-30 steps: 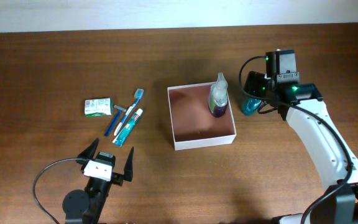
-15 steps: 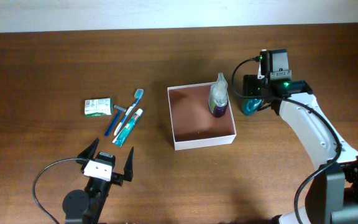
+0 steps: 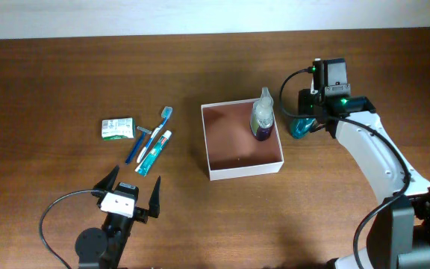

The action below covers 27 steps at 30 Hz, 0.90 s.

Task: Pack container
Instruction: 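Lower the right gripper and grasp the Listerine bottle cap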

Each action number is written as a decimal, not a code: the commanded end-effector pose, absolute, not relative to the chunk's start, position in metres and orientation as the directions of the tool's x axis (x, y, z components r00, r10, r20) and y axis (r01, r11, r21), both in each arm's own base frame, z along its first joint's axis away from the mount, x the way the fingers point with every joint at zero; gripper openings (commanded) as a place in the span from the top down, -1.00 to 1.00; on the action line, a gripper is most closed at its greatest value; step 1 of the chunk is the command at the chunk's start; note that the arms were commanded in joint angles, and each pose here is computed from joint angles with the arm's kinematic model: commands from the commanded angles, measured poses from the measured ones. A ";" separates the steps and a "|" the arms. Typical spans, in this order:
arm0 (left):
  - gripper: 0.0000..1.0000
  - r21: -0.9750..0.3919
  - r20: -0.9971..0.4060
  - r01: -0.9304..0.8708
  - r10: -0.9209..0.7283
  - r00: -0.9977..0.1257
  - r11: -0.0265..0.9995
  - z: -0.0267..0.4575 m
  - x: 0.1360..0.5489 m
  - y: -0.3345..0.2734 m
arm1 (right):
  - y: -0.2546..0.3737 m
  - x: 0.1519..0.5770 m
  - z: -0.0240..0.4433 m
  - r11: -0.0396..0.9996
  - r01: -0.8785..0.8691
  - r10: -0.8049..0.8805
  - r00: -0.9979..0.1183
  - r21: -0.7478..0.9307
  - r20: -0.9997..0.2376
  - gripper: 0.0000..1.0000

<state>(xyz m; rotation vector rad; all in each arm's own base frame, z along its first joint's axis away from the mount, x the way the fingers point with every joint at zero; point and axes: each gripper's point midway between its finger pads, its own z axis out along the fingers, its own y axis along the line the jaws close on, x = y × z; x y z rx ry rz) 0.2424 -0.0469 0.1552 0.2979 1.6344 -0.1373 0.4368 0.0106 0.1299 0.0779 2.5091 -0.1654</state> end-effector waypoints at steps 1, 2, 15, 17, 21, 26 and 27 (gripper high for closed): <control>-1.00 0.104 -0.991 0.284 0.125 -0.054 0.953 0.155 0.242 -0.048 | 0.008 0.438 0.145 0.987 0.110 0.016 -0.785 -0.115 -0.619 0.33; -0.99 0.104 -0.991 0.284 0.125 -0.054 0.953 0.155 0.242 -0.048 | 0.008 0.438 0.148 0.987 0.111 0.016 -0.779 -0.112 -0.627 0.44; -0.99 0.104 -0.991 0.284 0.125 -0.054 0.953 0.155 0.242 -0.048 | 0.008 0.440 0.165 0.988 0.099 -0.003 -0.754 -0.117 -0.657 0.76; -0.99 0.104 -0.991 0.284 0.125 -0.054 0.953 0.155 0.242 -0.048 | 0.008 0.439 0.172 0.988 0.099 -0.002 -0.746 -0.115 -0.666 0.75; -1.00 0.104 -0.991 0.284 0.125 -0.054 0.953 0.155 0.242 -0.048 | 0.009 0.435 0.199 0.990 0.102 0.002 -0.706 -0.100 -0.708 0.76; -0.99 0.104 -0.991 0.284 0.125 -0.054 0.953 0.155 0.242 -0.048 | 0.012 0.419 0.242 0.992 0.098 0.003 -0.637 -0.077 -0.771 0.76; -0.99 0.104 -0.991 0.284 0.125 -0.054 0.953 0.155 0.242 -0.048 | 0.017 0.412 0.256 0.994 0.086 -0.003 -0.613 -0.071 -0.790 0.76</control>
